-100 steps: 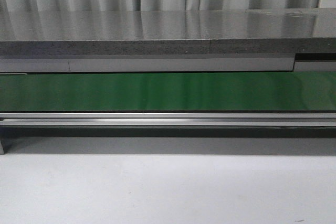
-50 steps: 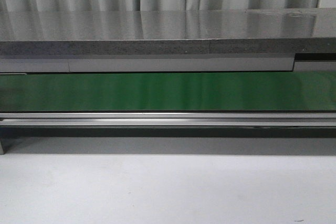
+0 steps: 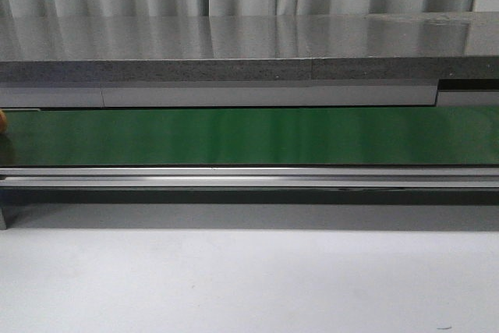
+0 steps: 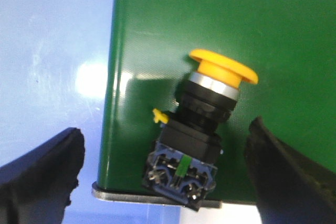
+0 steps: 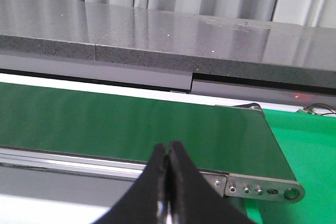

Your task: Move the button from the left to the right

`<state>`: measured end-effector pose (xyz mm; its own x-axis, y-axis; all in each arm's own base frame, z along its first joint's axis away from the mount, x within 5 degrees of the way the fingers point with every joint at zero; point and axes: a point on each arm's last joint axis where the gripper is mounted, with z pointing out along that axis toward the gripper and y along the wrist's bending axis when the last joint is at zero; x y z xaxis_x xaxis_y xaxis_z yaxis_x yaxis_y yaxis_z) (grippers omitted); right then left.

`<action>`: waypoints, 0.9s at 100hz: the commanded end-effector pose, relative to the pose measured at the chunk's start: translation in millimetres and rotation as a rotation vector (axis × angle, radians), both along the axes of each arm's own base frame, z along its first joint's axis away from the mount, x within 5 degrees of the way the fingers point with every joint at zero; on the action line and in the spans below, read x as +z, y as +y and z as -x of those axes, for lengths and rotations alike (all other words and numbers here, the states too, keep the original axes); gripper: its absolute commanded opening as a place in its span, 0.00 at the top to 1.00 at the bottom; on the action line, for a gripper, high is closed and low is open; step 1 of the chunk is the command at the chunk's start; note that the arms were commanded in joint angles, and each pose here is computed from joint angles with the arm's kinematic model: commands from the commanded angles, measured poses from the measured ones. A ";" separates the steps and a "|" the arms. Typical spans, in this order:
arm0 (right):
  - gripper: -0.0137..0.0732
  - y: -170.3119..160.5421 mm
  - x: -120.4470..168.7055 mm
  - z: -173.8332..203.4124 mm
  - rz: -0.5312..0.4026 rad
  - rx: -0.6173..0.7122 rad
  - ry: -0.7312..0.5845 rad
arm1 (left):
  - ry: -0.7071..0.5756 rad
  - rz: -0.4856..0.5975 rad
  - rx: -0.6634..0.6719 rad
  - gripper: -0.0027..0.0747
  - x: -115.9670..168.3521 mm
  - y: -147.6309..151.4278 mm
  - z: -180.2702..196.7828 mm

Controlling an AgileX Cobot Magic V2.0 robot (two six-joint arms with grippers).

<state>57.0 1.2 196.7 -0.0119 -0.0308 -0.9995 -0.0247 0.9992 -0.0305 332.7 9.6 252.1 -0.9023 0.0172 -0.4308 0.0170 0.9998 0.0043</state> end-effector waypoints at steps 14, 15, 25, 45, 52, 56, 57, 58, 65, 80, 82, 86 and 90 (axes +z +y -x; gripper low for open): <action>0.92 0.2 8.5 1.6 0.010 0.001 -0.103 | -0.256 0.001 -0.042 0.20 62.8 -12.6 29.9; 0.92 0.2 8.5 1.6 0.010 0.001 -0.103 | -0.270 0.001 -0.045 0.20 66.2 -13.3 32.6; 0.92 0.2 8.5 1.6 0.010 0.001 -0.103 | -0.369 0.007 -0.085 0.20 83.6 -25.0 55.1; 0.92 0.2 8.5 1.6 0.010 0.001 -0.103 | -0.624 0.062 -0.126 0.20 99.4 -37.5 113.0; 0.92 0.2 8.5 1.6 0.010 0.001 -0.103 | -0.708 0.073 -0.118 0.20 100.0 -35.3 132.3; 0.92 0.2 8.5 1.6 0.010 0.001 -0.103 | -0.760 0.076 -0.114 0.20 99.0 -33.6 145.1; 0.92 0.2 8.5 1.6 0.010 0.001 -0.103 | -0.778 0.077 -0.113 0.20 100.6 -33.1 149.5; 0.92 0.2 8.5 1.6 0.010 0.001 -0.103 | -0.784 0.077 -0.112 0.20 98.2 -32.8 151.5; 0.92 0.2 8.5 1.6 0.010 0.001 -0.103 | -0.849 0.079 -0.108 0.20 92.5 -30.1 171.2; 0.92 0.2 8.5 1.6 0.010 0.001 -0.103 | -0.955 0.082 -0.103 0.20 79.4 -25.7 206.6; 0.92 0.2 8.5 1.6 0.010 0.001 -0.103 | -0.963 0.083 -0.102 0.20 77.2 -25.2 210.5; 0.92 0.2 8.5 1.6 0.010 0.001 -0.103 | -0.981 0.083 -0.102 0.20 73.1 -24.4 217.1; 0.92 0.2 8.5 1.6 0.010 0.001 -0.103 | -1.000 0.084 -0.101 0.20 70.4 -23.7 222.6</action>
